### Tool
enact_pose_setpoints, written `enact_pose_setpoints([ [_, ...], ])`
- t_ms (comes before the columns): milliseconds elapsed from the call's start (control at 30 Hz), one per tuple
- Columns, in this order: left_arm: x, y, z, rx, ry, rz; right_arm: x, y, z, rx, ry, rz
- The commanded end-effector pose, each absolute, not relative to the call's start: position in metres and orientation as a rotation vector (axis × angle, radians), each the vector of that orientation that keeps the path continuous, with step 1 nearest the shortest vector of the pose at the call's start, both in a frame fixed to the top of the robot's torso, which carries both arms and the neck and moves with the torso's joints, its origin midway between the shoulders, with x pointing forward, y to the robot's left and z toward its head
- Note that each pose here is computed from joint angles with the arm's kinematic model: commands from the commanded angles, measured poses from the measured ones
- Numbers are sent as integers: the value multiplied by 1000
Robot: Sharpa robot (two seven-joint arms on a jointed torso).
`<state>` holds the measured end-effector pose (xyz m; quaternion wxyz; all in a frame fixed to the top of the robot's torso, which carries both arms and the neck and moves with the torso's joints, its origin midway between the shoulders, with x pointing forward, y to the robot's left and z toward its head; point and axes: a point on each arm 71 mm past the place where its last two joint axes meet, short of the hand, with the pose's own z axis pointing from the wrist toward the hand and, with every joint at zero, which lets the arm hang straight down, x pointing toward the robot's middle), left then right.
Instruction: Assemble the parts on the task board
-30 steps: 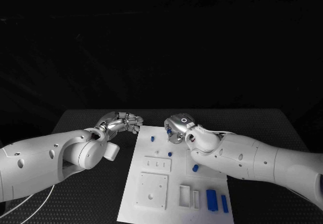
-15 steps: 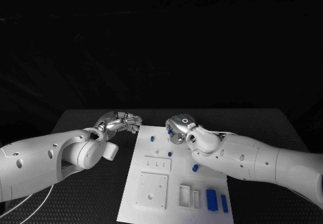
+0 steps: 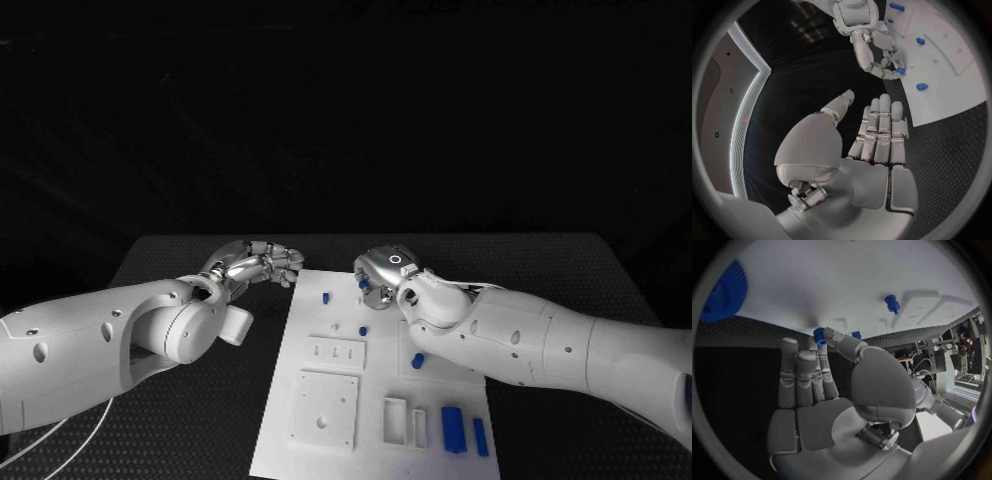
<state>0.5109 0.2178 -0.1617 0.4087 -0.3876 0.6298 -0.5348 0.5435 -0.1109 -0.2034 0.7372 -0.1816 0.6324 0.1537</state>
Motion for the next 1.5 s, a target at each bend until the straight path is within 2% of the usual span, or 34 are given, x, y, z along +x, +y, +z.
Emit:
enact_pose_setpoints([
  [33, 511, 216, -160, -965, 1585, -1358, 544, -112, -209, -395, 1432, 335],
  [600, 511, 219, -160, -968, 1580, -1351, 540, -116, -200, -342, 1365, 379],
  [833, 512, 221, -160, -968, 1579, -1351, 535, -131, -173, -296, 1336, 444],
  [1067, 515, 225, -161, -965, 1573, -1344, 531, -161, -157, -232, 1408, 467],
  [1267, 519, 228, -161, -966, 1567, -1333, 526, -184, -159, -221, 1483, 461],
  [1500, 520, 229, -162, -968, 1568, -1330, 533, -205, -166, -232, 1569, 398],
])
